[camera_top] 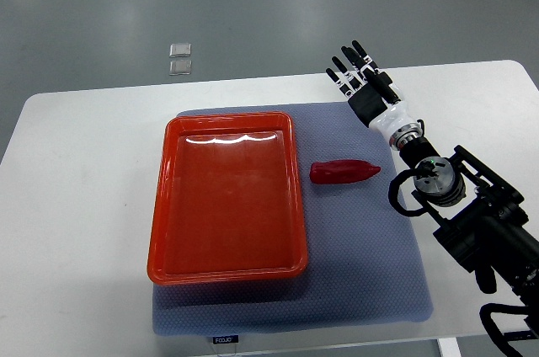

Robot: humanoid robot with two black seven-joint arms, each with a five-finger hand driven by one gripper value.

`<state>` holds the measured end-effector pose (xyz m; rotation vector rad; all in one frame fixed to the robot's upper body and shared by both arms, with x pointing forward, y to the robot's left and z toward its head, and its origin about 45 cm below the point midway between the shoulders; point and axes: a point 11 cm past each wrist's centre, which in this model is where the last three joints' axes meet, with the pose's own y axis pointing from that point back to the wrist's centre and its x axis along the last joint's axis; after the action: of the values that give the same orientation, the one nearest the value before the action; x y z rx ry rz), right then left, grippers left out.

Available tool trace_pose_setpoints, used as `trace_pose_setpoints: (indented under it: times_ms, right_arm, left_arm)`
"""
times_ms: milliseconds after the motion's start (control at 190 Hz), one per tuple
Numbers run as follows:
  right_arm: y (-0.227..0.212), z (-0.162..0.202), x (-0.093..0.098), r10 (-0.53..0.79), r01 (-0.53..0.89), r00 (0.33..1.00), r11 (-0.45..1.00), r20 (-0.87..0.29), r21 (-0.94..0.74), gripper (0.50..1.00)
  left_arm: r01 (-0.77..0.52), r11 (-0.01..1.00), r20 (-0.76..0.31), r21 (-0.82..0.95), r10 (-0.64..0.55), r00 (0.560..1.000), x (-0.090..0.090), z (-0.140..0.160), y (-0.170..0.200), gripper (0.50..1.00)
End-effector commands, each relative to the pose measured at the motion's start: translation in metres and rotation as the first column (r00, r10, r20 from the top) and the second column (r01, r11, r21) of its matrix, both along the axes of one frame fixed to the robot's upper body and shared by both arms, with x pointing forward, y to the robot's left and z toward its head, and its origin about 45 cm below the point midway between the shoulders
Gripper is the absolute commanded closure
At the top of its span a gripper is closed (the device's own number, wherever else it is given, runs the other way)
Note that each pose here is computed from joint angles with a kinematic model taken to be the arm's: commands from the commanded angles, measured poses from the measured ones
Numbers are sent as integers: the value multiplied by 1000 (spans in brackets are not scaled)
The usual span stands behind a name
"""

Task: Place red pepper on red tray
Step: 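Move the right hand toward the red pepper beside the tray, then lower the right hand over the red pepper and close fingers around it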

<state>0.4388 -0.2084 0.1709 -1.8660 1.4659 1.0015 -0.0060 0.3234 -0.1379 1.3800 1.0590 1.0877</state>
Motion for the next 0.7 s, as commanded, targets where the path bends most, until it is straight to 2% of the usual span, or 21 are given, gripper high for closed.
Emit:
trace_pose_setpoints:
  times_ms: [0, 316, 369, 422, 475, 538, 575, 696]
  right_arm:
    - [0, 0, 0, -1, 1, 1000, 1000, -1, -1, 585]
    - [4, 7, 2, 44, -42, 999, 997, 27, -57, 585]
    - [7, 15, 5, 90, -82, 994, 989, 57, -122, 585]
    - [10, 21, 6, 190, -163, 979, 949, 77, -268, 585]
    - [18, 21, 2, 338, -271, 939, 840, 63, -471, 585]
    - [25, 32, 4, 445, -319, 894, 703, 44, -636, 585]
    - [26, 33, 1, 526, -351, 850, 542, -17, -764, 585]
    - [20, 38, -9, 648, -341, 740, 136, -176, -930, 585]
  left_arm:
    - [0, 1000, 0, -2, 0, 1000, 0, 0, 0, 500]
    - [2, 1000, 0, 1, -2, 1000, 0, 0, 0, 500]
    - [1, 1000, 1, 1, -1, 1000, 1, 0, 0, 500]
    - [2, 1000, 1, 1, -2, 1000, 1, 0, 0, 500]
    - [1, 1000, 1, 1, -1, 1000, 1, 0, 0, 500]
    - [1, 1000, 1, 1, -1, 1000, 1, 0, 0, 500]
    - [1, 1000, 1, 1, -1, 1000, 1, 0, 0, 500]
    - [1, 1000, 1, 1, -1, 1000, 1, 0, 0, 500]
